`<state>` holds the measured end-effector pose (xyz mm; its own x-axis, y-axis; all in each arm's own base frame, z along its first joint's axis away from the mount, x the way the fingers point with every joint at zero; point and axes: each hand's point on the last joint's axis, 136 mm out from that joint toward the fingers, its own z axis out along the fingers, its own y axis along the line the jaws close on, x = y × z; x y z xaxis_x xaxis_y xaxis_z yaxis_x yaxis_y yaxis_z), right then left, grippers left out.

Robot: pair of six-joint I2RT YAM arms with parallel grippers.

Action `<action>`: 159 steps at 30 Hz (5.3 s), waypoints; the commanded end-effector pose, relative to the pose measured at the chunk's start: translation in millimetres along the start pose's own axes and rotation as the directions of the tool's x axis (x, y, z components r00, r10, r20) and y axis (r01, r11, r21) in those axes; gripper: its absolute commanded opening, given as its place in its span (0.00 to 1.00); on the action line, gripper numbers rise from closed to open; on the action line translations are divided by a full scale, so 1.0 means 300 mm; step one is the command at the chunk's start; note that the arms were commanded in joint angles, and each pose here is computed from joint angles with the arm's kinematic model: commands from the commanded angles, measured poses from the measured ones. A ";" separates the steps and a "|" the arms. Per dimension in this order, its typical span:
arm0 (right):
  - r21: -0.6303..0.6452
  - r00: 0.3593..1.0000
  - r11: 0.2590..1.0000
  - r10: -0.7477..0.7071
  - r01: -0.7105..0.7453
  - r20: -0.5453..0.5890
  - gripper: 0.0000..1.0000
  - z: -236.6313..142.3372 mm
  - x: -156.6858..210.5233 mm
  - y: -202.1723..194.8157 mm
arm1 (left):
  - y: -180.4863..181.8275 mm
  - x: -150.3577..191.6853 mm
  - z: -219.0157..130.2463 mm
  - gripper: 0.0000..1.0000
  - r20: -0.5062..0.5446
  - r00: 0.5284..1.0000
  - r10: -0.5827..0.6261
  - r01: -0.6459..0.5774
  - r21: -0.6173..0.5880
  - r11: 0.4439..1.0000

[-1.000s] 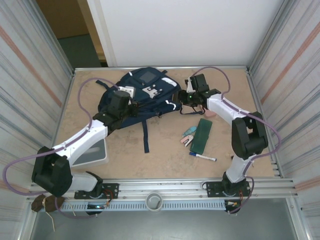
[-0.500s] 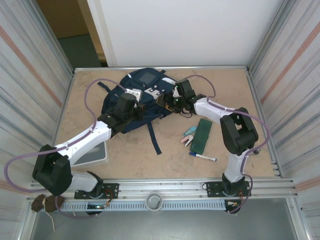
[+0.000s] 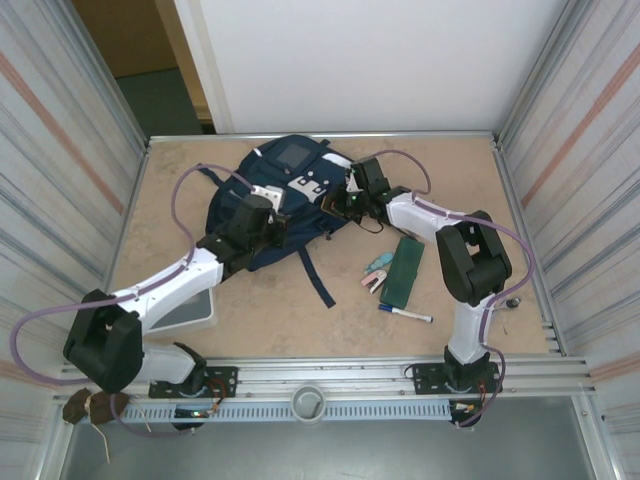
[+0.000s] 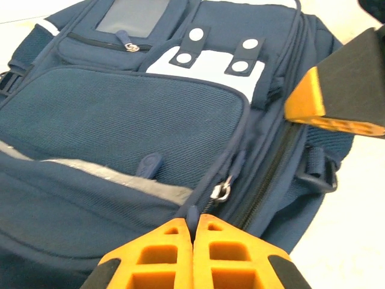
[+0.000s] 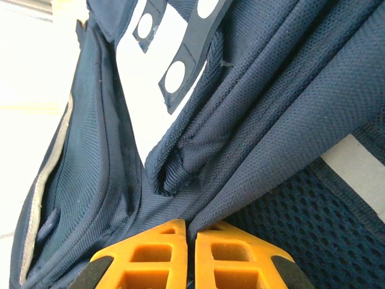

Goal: Pack the student bag

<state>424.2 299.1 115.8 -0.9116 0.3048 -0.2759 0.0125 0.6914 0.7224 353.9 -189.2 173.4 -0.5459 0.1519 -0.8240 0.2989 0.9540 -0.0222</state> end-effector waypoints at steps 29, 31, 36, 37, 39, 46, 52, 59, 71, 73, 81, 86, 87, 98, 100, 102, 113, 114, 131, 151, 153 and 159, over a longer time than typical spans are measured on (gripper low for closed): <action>-0.115 0.993 0.989 -0.101 0.093 -0.065 0.63 -0.148 -0.084 0.090 | -0.138 -0.251 -0.068 0.00 0.188 0.978 -0.095 0.047 0.243 0.969; -0.172 0.994 0.984 -0.059 0.043 -0.092 0.69 -0.153 -0.018 0.107 | -0.158 -0.239 -0.059 0.00 0.177 0.980 -0.087 0.040 0.253 0.967; -0.208 0.992 0.978 -0.019 -0.007 -0.121 0.72 -0.122 0.082 0.143 | -0.202 -0.206 -0.047 0.00 0.162 0.985 -0.064 0.018 0.268 0.963; -0.206 0.993 0.979 -0.017 -0.007 -0.118 0.72 -0.115 0.088 0.146 | -0.209 -0.197 -0.045 0.00 0.158 0.986 -0.056 0.012 0.268 0.963; -0.210 0.994 0.978 -0.017 -0.006 -0.111 0.71 -0.108 0.095 0.155 | -0.215 -0.185 -0.041 0.00 0.151 0.987 -0.049 0.007 0.265 0.964; -0.198 0.997 0.980 -0.050 0.037 -0.063 0.65 -0.124 0.094 0.184 | -0.235 -0.171 -0.043 0.00 0.150 0.988 -0.029 -0.012 0.264 0.964; -0.190 0.998 0.981 -0.048 0.038 -0.046 0.60 -0.117 0.096 0.191 | -0.239 -0.167 -0.039 0.00 0.151 0.988 -0.027 -0.013 0.260 0.966; -0.171 1.000 0.985 -0.023 0.021 -0.010 0.53 -0.120 0.098 0.166 | -0.233 -0.164 -0.030 0.00 0.147 0.989 -0.027 -0.010 0.247 0.969; -0.187 0.998 0.982 0.025 -0.013 0.064 0.53 -0.135 0.078 0.153 | -0.217 -0.150 -0.023 0.00 0.136 0.991 -0.018 -0.011 0.212 0.977; -0.199 0.997 0.980 0.022 -0.007 0.075 0.54 -0.136 0.077 0.161 | -0.217 -0.147 -0.021 0.00 0.132 0.991 -0.015 -0.013 0.212 0.977; -0.213 0.999 0.977 0.001 0.009 0.044 0.57 -0.069 0.074 0.197 | -0.217 -0.143 -0.022 0.00 0.130 0.991 -0.002 -0.025 0.210 0.977; -0.186 1.000 0.983 0.012 -0.011 0.008 0.40 -0.001 0.082 0.168 | -0.220 -0.142 -0.026 0.00 0.134 0.991 0.001 -0.031 0.216 0.976; -0.183 1.000 0.983 0.013 -0.012 0.006 0.31 0.000 0.082 0.164 | -0.217 -0.143 -0.027 0.00 0.137 0.991 0.004 -0.033 0.212 0.977; -0.104 0.998 0.994 -0.033 0.038 0.054 0.00 -0.115 -0.036 0.032 | 0.107 -0.007 -0.048 0.00 0.085 0.994 -0.070 0.072 -0.022 0.997; -0.117 0.999 0.992 -0.045 0.048 0.028 0.00 -0.112 -0.048 0.035 | 0.174 -0.002 -0.061 0.00 0.095 0.990 -0.108 0.113 -0.048 0.992; -0.127 0.998 0.990 -0.060 0.059 -0.005 0.00 -0.102 -0.056 0.043 | 0.221 -0.002 -0.070 0.00 0.100 0.987 -0.129 0.136 -0.067 0.988; -0.065 0.996 0.994 -0.092 0.092 0.004 0.38 -0.185 -0.114 0.050 | -0.016 -0.182 -0.162 0.00 0.215 0.963 -0.163 0.114 0.221 0.969; -0.055 0.997 0.995 -0.081 0.082 0.018 0.44 -0.205 -0.106 0.038 | -0.037 -0.194 -0.167 0.00 0.222 0.963 -0.156 0.103 0.233 0.967; -0.033 0.993 0.992 -0.119 0.119 0.015 0.74 -0.105 0.093 0.112 | -0.156 -0.170 -0.139 0.00 0.200 0.976 -0.080 0.023 0.274 0.961; 0.153 0.978 0.978 -0.162 0.142 0.128 0.00 -0.187 -0.071 -0.062 | 0.019 -0.059 -0.137 0.00 0.172 0.983 -0.062 0.042 0.114 0.993; 0.167 0.977 0.976 -0.164 0.140 0.139 0.00 -0.199 -0.095 -0.084 | 0.076 -0.046 -0.146 0.00 0.175 0.980 -0.092 0.077 0.090 0.993; 0.142 0.976 0.975 -0.186 0.170 0.110 0.00 -0.198 -0.127 -0.079 | 0.268 0.013 -0.148 0.00 0.159 0.957 -0.241 0.246 -0.014 0.969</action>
<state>414.2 255.0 130.3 -0.8813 0.2377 -0.4084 -0.0689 0.7904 0.6087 334.3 -133.8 183.9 -0.5022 -0.0288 -0.8643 0.2653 0.9461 -0.1857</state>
